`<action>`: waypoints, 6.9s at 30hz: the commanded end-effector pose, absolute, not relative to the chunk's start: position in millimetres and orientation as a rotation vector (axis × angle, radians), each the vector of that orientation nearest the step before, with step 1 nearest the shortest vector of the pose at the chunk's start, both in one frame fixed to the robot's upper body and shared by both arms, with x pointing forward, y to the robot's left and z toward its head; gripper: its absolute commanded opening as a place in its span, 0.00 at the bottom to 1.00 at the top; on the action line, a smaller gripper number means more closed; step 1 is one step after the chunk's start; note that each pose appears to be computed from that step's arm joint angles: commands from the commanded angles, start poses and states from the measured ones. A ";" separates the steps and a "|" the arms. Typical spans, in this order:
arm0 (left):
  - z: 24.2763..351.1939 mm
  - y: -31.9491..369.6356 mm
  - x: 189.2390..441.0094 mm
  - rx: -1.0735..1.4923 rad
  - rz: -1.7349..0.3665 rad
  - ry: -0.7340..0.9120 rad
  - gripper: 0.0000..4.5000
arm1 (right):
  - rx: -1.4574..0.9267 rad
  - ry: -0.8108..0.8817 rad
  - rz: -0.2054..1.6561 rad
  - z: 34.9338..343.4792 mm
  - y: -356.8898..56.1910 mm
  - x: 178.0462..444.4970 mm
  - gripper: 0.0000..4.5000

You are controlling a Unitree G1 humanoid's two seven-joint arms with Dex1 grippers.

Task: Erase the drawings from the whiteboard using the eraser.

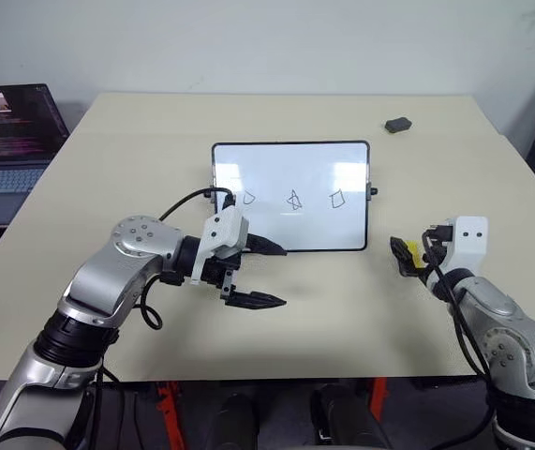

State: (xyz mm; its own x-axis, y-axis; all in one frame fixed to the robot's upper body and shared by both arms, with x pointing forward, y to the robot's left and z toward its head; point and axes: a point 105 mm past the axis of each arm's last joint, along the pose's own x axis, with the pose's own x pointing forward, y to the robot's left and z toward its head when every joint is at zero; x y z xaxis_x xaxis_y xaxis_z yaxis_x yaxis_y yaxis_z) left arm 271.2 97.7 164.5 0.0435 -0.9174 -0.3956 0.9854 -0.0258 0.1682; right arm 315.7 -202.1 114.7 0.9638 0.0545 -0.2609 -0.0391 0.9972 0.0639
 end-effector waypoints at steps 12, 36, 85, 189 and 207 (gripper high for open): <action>168.6 97.2 273.6 0.445 -1.509 0.141 1.00 | 0.013 0.218 0.037 114.6 -212.2 335.0 0.99; 162.9 104.9 275.7 0.438 -1.456 0.163 1.00 | 0.046 0.238 0.031 104.7 -216.5 342.0 0.25; 184.3 124.4 318.9 0.342 -0.905 0.060 1.00 | -0.028 -0.176 0.297 142.7 -109.3 420.8 0.25; 170.1 140.4 314.4 0.283 -0.759 0.086 1.00 | -0.155 -0.150 0.547 182.9 -112.2 354.1 0.25; 174.5 187.6 312.4 0.293 -0.471 0.075 1.00 | -0.196 -0.177 0.578 173.3 -119.2 357.2 0.25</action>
